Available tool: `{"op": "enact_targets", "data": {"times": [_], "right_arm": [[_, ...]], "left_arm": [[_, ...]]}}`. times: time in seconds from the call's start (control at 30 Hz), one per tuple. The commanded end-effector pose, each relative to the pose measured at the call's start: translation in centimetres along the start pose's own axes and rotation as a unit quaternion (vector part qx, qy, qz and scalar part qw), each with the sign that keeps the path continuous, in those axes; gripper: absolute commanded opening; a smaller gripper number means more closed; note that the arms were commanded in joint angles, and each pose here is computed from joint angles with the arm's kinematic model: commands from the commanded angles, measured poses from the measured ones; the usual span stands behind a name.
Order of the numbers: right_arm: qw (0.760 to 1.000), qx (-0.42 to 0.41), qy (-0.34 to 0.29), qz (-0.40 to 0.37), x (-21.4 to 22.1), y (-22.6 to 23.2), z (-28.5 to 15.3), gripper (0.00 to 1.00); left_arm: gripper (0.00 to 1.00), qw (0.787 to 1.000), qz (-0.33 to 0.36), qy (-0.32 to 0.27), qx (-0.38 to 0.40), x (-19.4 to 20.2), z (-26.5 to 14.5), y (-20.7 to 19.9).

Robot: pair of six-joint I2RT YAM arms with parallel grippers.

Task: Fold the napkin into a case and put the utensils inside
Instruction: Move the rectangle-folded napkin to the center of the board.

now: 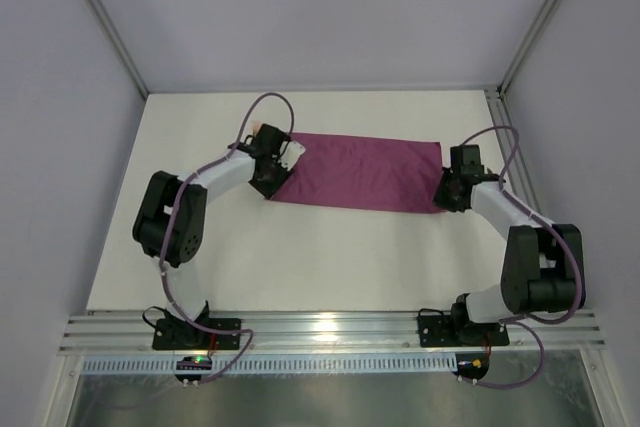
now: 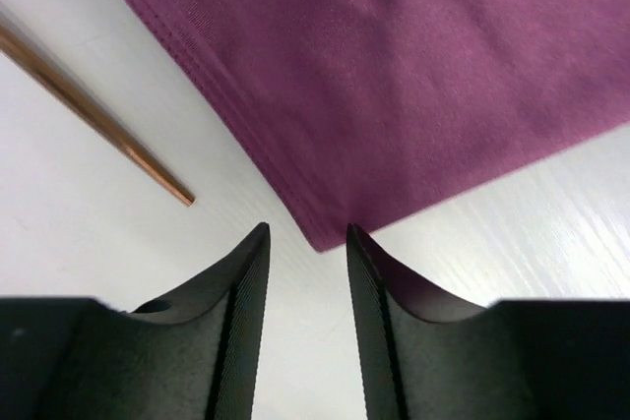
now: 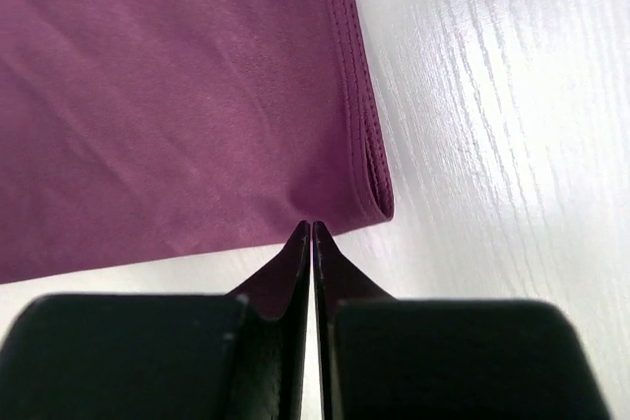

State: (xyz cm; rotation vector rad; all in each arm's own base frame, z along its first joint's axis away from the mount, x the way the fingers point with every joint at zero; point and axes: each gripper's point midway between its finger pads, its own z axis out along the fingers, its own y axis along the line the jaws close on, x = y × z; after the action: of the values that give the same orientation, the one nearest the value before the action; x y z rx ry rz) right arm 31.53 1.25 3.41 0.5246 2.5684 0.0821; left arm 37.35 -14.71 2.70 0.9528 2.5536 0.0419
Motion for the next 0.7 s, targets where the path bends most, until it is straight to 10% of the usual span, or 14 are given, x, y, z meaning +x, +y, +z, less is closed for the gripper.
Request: {"op": "enact_targets", "data": {"times": [0.0,0.3,0.67], "right_arm": [[0.998,-0.013,-0.061,-0.003,-3.5,0.8,-3.6,0.08],[0.998,-0.01,-0.057,0.04,-3.9,-1.5,-2.7,0.55],[0.996,-0.059,-0.008,0.073,-1.7,-1.0,0.6,0.54]], "left_arm": [[0.4,0.998,0.031,-0.062,0.008,-2.5,-4.5,0.4],[0.55,0.976,0.21,-0.06,0.025,-0.4,-5.1,-2.1],[0.55,0.959,0.275,-0.058,-0.047,-0.7,-0.3,-0.8]]}}
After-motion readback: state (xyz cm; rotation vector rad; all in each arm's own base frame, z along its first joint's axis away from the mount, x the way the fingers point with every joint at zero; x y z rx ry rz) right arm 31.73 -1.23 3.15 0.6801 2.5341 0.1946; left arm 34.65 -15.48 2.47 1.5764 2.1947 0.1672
